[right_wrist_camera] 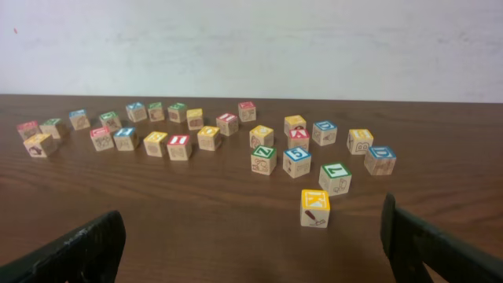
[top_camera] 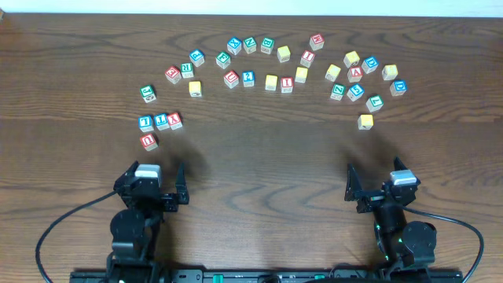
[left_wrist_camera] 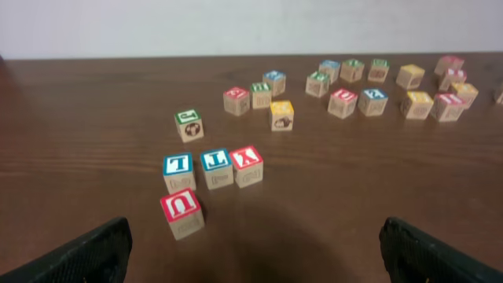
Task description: Spell out AI2
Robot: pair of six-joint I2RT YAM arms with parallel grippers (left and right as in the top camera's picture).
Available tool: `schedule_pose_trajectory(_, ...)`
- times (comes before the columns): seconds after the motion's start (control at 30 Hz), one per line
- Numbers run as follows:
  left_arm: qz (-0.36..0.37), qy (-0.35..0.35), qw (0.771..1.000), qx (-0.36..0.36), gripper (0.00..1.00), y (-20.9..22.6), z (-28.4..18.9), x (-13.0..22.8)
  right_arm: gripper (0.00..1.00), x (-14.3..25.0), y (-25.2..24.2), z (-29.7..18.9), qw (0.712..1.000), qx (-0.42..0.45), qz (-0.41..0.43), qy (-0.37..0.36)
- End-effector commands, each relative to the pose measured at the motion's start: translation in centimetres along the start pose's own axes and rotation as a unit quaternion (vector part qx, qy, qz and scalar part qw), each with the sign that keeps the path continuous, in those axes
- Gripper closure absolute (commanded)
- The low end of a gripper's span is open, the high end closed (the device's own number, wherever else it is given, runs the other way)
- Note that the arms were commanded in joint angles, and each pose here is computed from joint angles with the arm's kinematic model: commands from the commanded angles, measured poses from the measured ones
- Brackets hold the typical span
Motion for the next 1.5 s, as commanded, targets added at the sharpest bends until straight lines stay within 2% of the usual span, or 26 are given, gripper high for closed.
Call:
schedule_pose_trajectory(0.0,-0.001,-0.019,1.0,-0.008,0.01,0.5,-0.4,-3.5,0.01,0.2,-0.1,0.0,1.0,0.001,0.007,0.003)
schedule_pose_trajectory(0.23,-0.001,-0.011,1.0,0.001,0.01,1.1,0.7,-9.7,0.01,0.2,-0.1,0.0,1.0,0.001,0.007,0.003)
schedule_pose_trajectory(0.37,-0.002,0.01,0.999,0.032,0.01,1.1,2.6,-13.4,0.01,0.2,-0.1,0.0,1.0,0.001,0.007,0.003)
schedule_pose_trajectory(0.6,-0.01,0.111,0.991,0.075,0.01,1.2,7.1,-19.0,0.01,0.2,-0.1,0.0,1.0,0.001,0.007,0.003)
schedule_pose_trajectory(0.83,-0.019,0.222,0.97,0.095,0.01,1.5,10.7,-23.5,0.01,0.2,-0.1,0.0,1.0,0.001,0.007,0.003)
schedule_pose_trajectory(1.07,-0.025,0.294,0.949,0.108,0.01,1.4,13.1,-23.5,0.01,0.2,-0.1,0.0,1.0,0.001,0.007,0.003)
schedule_pose_trajectory(1.23,-0.039,0.307,0.94,0.144,0.01,0.7,13.9,-22.8,0.01,-0.1,-0.3,0.0,1.0,0.02,0.006,-0.009)
schedule_pose_trajectory(1.47,-0.04,0.317,0.936,0.145,0.01,0.7,14.0,-22.4,0.01,-0.8,-0.3,0.0,0.999,0.02,0.005,-0.033)
Point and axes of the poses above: each gripper's point midway between its finger pads, its own z axis out along the fingers, its own y axis along the line the jaws close on, x = y × z, the point moved 10 cm from there along -z, back along the fingers, and after that the axes turned 7 degrees about z, right-handed, at the moved point
